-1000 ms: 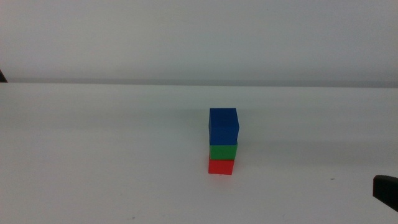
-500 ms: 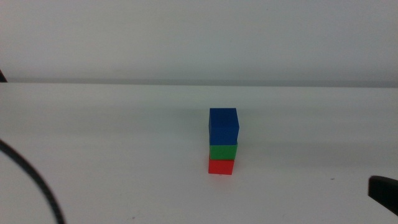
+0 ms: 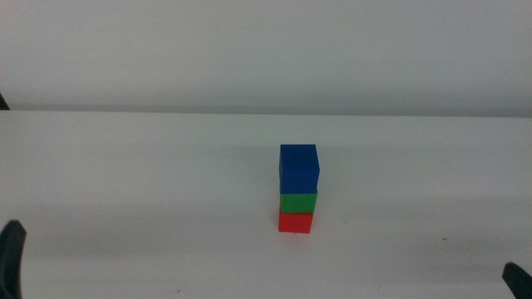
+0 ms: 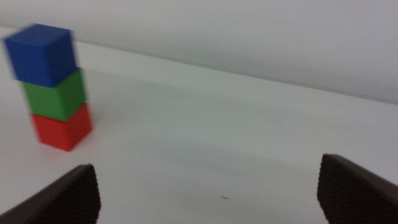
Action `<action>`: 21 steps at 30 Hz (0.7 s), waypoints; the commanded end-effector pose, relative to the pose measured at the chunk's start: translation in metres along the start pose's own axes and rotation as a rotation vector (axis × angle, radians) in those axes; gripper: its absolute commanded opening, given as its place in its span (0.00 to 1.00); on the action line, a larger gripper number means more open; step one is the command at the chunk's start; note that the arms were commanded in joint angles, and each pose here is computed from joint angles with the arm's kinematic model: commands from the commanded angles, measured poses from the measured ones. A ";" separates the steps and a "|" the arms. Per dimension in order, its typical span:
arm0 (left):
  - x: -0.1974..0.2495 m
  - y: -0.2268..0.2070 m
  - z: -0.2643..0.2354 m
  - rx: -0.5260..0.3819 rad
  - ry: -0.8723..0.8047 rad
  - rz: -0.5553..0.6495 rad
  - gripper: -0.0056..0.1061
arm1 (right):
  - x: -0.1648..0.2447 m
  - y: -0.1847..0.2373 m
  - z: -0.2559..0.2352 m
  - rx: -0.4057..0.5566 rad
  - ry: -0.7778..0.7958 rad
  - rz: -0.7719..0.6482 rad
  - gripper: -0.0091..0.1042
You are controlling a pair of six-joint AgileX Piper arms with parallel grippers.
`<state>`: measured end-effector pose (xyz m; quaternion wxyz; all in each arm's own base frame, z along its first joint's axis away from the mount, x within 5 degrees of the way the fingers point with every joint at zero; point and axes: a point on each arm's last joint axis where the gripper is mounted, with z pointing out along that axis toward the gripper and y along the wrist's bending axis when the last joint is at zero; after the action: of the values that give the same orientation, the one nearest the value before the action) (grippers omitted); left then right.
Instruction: Stack red cubes first, then green, then blue cubes in a specific spot.
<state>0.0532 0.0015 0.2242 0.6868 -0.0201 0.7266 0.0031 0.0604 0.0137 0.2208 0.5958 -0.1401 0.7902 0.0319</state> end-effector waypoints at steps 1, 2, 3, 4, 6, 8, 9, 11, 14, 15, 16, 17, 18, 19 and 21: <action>0.008 0.000 -0.003 0.002 -0.040 -0.014 0.86 | 0.012 -0.001 -0.001 0.044 -0.040 0.012 0.90; 0.012 0.000 -0.002 0.001 -0.030 -0.014 0.86 | 0.016 -0.001 -0.002 0.053 -0.051 0.014 0.90; 0.015 0.000 -0.001 0.001 -0.020 -0.014 0.86 | 0.022 0.000 -0.002 0.060 -0.060 0.015 0.90; 0.017 0.000 0.000 0.001 -0.016 -0.014 0.86 | 0.027 0.000 -0.002 0.063 -0.067 0.016 0.90; 0.021 0.000 0.001 0.000 -0.022 -0.015 0.86 | 0.035 0.001 -0.001 0.064 -0.075 0.016 0.90; 0.026 0.001 0.002 -0.001 -0.032 -0.013 0.86 | 0.043 0.002 0.002 0.065 -0.049 0.012 0.90; 0.029 0.001 0.003 -0.002 -0.034 -0.013 0.86 | 0.046 0.002 0.003 0.069 -0.042 0.014 0.90; 0.032 0.001 0.004 -0.003 -0.026 -0.010 0.86 | 0.049 0.002 0.005 0.080 -0.039 0.011 0.90; 0.032 0.001 0.004 -0.003 -0.026 -0.010 0.86 | 0.046 0.000 0.005 0.106 -0.072 0.012 0.90; 0.032 0.001 0.004 -0.003 -0.031 -0.010 0.86 | 0.045 0.000 0.004 0.116 -0.090 0.015 0.90; 0.032 0.001 0.004 -0.003 -0.032 -0.010 0.86 | 0.043 -0.001 0.004 0.121 -0.103 0.018 0.90; 0.032 0.001 0.004 -0.003 -0.032 -0.010 0.86 | 0.043 -0.001 0.004 0.129 -0.112 0.019 0.90; 0.032 0.001 0.004 -0.003 -0.032 -0.010 0.86 | 0.042 -0.002 0.004 0.135 -0.115 0.020 0.90; 0.032 0.001 0.004 -0.003 -0.032 -0.010 0.86 | 0.042 -0.002 0.004 0.135 -0.115 0.020 0.90; 0.032 0.001 0.004 -0.003 -0.032 -0.010 0.86 | 0.042 -0.002 0.004 0.135 -0.115 0.020 0.90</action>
<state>0.0567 0.0018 0.2029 0.6939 -0.0208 0.7198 0.0038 0.0548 0.0059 0.1909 0.6431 -0.0902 0.7605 -0.0025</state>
